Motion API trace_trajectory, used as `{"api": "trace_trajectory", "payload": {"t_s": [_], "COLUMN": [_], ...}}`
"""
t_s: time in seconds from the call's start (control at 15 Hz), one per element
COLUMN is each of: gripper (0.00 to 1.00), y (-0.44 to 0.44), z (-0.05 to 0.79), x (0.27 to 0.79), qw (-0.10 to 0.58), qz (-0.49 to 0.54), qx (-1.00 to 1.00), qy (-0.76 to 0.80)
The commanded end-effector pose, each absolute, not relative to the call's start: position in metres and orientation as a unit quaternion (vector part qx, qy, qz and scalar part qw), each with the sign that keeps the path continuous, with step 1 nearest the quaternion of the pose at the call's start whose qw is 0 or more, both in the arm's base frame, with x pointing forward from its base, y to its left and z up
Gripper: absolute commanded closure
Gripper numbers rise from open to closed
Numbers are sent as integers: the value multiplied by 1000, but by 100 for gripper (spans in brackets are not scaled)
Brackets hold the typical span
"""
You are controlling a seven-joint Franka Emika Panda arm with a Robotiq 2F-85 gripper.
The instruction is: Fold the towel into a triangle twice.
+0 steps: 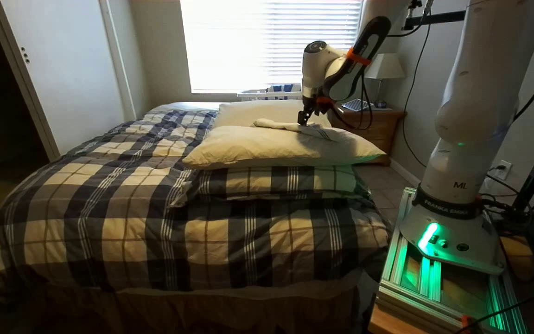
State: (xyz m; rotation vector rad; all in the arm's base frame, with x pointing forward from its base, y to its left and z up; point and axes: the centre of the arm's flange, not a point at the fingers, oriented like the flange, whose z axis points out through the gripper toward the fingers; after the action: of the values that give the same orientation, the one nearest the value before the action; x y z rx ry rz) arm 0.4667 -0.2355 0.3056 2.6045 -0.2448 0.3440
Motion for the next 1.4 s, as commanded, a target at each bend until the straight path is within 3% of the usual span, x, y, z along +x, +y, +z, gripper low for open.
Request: {"api": "trace_trajectory", "payload": {"t_s": [0.0, 0.53, 1.33], "gripper": [0, 0, 0], "y": [-227, -240, -202], "z": [336, 389, 370], "x": [443, 429, 395], "qw": [178, 155, 26], "qz": [72, 107, -96], "qx": [978, 973, 995], "qy": [-80, -136, -8]}}
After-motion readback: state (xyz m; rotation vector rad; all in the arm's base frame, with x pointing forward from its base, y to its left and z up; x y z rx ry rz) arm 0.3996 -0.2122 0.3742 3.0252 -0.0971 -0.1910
